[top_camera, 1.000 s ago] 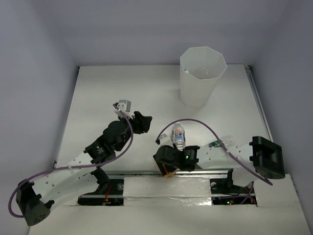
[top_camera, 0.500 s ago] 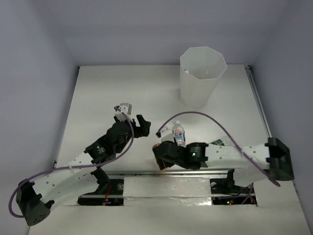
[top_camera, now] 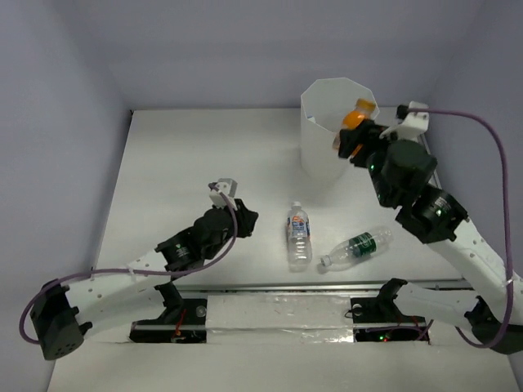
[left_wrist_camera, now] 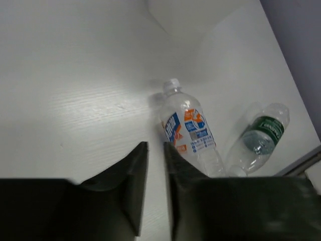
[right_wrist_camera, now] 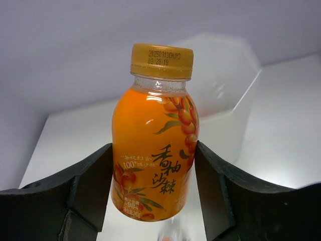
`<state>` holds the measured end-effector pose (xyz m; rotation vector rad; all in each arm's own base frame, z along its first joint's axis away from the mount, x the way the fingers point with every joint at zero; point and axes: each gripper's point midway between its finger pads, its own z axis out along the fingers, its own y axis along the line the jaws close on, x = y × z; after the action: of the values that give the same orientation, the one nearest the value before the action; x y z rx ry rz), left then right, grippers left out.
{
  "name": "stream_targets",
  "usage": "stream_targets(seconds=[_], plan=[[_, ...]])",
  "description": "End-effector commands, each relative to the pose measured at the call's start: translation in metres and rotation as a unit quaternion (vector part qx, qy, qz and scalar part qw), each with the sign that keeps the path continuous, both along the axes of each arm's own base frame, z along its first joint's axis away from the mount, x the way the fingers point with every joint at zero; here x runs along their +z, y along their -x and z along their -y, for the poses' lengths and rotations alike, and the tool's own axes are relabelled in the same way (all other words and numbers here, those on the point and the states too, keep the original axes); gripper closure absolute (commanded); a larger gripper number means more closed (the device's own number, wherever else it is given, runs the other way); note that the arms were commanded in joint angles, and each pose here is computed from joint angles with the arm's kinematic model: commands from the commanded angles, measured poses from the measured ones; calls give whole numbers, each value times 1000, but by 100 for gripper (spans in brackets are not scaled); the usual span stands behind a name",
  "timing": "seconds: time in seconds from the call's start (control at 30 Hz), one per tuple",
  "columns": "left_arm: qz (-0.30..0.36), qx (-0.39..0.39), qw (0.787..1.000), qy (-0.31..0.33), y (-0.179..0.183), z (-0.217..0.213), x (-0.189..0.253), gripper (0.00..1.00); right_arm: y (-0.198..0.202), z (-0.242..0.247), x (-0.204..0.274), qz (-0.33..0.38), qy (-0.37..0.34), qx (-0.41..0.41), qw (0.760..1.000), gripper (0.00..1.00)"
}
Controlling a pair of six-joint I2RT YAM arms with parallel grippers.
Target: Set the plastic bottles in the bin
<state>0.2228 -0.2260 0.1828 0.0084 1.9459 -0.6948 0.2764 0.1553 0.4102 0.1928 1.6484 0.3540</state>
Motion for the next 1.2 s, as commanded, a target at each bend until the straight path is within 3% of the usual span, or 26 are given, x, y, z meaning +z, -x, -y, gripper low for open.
stream_targets(seconds=[0.0, 0.07, 0.17, 0.27, 0.3, 0.4, 0.63, 0.67, 0.8, 1.0, 1.17], plan=[[3, -31, 999, 32, 7, 33, 2, 88, -41, 29, 60, 83, 12, -63, 994, 52], [-6, -49, 998, 32, 13, 51, -7, 92, -61, 54, 82, 102, 19, -104, 989, 52], [-17, -64, 997, 28, 16, 69, -19, 91, -99, 74, 91, 109, 32, -136, 984, 52], [-19, -79, 996, 33, 16, 82, -22, 65, -136, 71, 92, 110, 49, -130, 984, 51], [-19, -86, 996, 33, 17, 86, -22, 43, -146, 75, 91, 106, 57, -137, 983, 51], [-23, -102, 994, 26, 20, 102, -24, 19, -182, 68, 73, 76, 84, -131, 985, 51], [-45, -116, 992, -31, 17, 129, -59, 10, -212, 48, 29, 29, 90, -96, 991, 40], [-47, -115, 992, -37, 16, 130, -62, 9, -212, 48, 26, 27, 90, -95, 991, 31], [-42, -117, 991, -45, 11, 143, -62, 7, -206, 47, 15, 16, 87, -88, 992, 12], [-27, -109, 991, -67, -1, 154, -61, 4, -177, 41, 9, 20, 46, -52, 997, 10], [-37, -86, 988, -123, -13, 152, -83, 4, -141, 35, 8, 44, -8, -11, 999, 10]])
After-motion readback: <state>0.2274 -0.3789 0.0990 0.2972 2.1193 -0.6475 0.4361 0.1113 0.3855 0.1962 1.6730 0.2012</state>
